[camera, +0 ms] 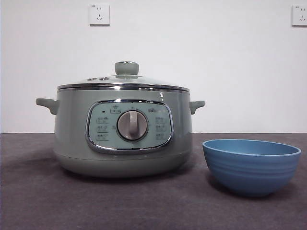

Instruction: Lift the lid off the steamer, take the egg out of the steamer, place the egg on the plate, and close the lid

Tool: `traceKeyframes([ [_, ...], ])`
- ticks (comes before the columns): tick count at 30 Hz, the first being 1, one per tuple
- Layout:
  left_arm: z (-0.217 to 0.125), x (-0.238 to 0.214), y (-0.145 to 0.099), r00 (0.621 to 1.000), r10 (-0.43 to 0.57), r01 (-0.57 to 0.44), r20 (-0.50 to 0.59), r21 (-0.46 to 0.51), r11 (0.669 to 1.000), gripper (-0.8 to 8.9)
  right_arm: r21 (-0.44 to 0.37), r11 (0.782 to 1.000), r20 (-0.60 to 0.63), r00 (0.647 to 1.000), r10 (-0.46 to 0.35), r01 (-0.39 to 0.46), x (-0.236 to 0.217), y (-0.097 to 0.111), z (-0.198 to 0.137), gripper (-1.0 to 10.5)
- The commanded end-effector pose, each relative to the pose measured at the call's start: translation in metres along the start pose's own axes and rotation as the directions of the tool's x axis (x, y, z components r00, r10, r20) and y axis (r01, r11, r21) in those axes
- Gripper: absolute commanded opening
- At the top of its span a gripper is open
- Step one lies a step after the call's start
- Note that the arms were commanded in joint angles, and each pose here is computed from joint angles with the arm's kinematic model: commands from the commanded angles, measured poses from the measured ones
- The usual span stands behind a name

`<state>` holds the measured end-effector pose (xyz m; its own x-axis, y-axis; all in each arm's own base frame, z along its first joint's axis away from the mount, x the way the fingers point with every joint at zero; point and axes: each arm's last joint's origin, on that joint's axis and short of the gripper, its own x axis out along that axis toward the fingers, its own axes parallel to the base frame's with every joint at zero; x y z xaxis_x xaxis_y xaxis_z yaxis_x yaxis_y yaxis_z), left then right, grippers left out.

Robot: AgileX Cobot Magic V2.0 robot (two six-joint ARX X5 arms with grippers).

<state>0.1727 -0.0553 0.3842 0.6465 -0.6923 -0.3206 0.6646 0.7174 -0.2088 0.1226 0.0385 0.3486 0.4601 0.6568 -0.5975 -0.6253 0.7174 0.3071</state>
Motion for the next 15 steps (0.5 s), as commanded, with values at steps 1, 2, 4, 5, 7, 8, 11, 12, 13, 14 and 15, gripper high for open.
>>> traceKeyframes([
  [1,0.005,0.025,0.000,1.000,0.000,0.001,-0.018,0.033,0.999,5.70,-0.004,1.000,-0.001,1.000,0.002,-0.002,0.002,-0.001,0.001,6.0],
  [2,0.006,0.035,0.001,1.000,0.005,-0.004,-0.021,0.043,0.999,5.70,-0.002,1.000,-0.003,1.000,0.002,-0.002,0.002,-0.002,0.002,6.0],
  [4,0.007,0.055,0.001,0.999,0.018,-0.016,-0.028,0.058,0.998,5.70,-0.001,1.000,-0.006,1.000,0.003,-0.003,0.003,-0.002,0.002,6.0],
  [5,0.007,0.065,0.002,0.999,0.027,-0.024,-0.033,0.064,0.998,5.70,-0.001,1.000,-0.006,1.000,0.003,-0.003,0.004,-0.003,0.003,6.0],
  [7,0.005,0.083,0.003,0.999,0.036,-0.033,-0.038,0.074,0.997,5.70,-0.001,1.000,-0.006,1.000,0.003,-0.003,0.004,-0.003,0.003,6.0],
  [8,0.004,0.093,0.004,0.998,0.042,-0.038,-0.041,0.078,0.996,5.70,-0.001,1.000,-0.006,1.000,0.003,-0.003,0.004,-0.003,0.003,6.0],
  [11,-0.002,0.118,0.008,0.997,0.062,-0.056,-0.056,0.105,0.993,5.70,0.000,1.000,-0.006,1.000,0.003,-0.003,0.004,-0.003,0.003,6.0],
  [12,-0.004,0.127,0.008,0.995,0.074,-0.066,-0.063,0.119,0.991,5.70,0.000,1.000,-0.006,1.000,0.002,-0.002,0.004,-0.003,0.003,6.0],
  [13,-0.007,0.133,0.009,0.993,0.090,-0.080,-0.071,0.129,0.988,5.70,0.000,1.000,-0.006,1.000,0.003,-0.003,0.004,-0.003,0.003,6.0],
  [14,-0.010,0.140,0.010,0.991,0.106,-0.093,-0.082,0.144,0.985,5.70,0.000,1.000,-0.006,1.000,0.003,-0.003,0.004,-0.003,0.003,6.0],
  [15,-0.012,0.146,0.011,0.989,0.119,-0.105,-0.090,0.151,0.983,5.70,0.000,1.000,-0.006,1.000,0.003,-0.003,0.004,-0.003,0.003,6.0],
])
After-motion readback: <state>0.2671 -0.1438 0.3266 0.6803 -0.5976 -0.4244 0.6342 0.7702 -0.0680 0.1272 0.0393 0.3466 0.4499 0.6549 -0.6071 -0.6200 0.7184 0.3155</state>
